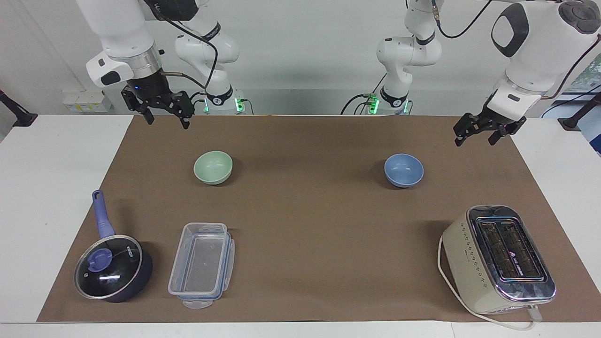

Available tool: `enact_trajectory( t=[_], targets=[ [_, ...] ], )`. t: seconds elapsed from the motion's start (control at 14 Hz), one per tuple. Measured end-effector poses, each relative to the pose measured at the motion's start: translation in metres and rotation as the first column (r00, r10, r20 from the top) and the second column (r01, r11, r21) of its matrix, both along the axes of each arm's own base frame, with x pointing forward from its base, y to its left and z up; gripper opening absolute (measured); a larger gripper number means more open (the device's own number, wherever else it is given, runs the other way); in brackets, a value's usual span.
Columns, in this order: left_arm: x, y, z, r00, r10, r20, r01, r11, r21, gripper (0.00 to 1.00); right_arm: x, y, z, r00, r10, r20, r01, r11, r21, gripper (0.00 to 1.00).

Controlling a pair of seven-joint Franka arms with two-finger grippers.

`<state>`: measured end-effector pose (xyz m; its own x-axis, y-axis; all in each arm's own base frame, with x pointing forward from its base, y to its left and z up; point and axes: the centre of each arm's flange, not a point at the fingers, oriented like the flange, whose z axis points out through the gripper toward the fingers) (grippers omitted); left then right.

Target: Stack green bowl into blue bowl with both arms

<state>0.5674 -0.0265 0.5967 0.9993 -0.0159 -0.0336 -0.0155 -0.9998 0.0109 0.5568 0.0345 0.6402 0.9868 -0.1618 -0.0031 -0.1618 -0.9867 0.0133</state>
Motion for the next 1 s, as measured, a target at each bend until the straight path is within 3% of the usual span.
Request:
enact_trajectory(
  t=[0.64,1.0],
  targets=[
    [-0.004,0.003,0.000,1.000,-0.006,-0.009,0.006,1.000,-0.001,1.00,0.000,0.001,0.001,1.000,0.007,0.001,-0.007,1.000,0.000,1.00],
    [-0.019,0.018,-0.028,0.999,-0.047,-0.010,0.047,0.999,-0.014,1.00,0.000,-0.004,0.001,1.000,-0.003,0.001,0.003,1.000,0.000,1.00]
  ],
)
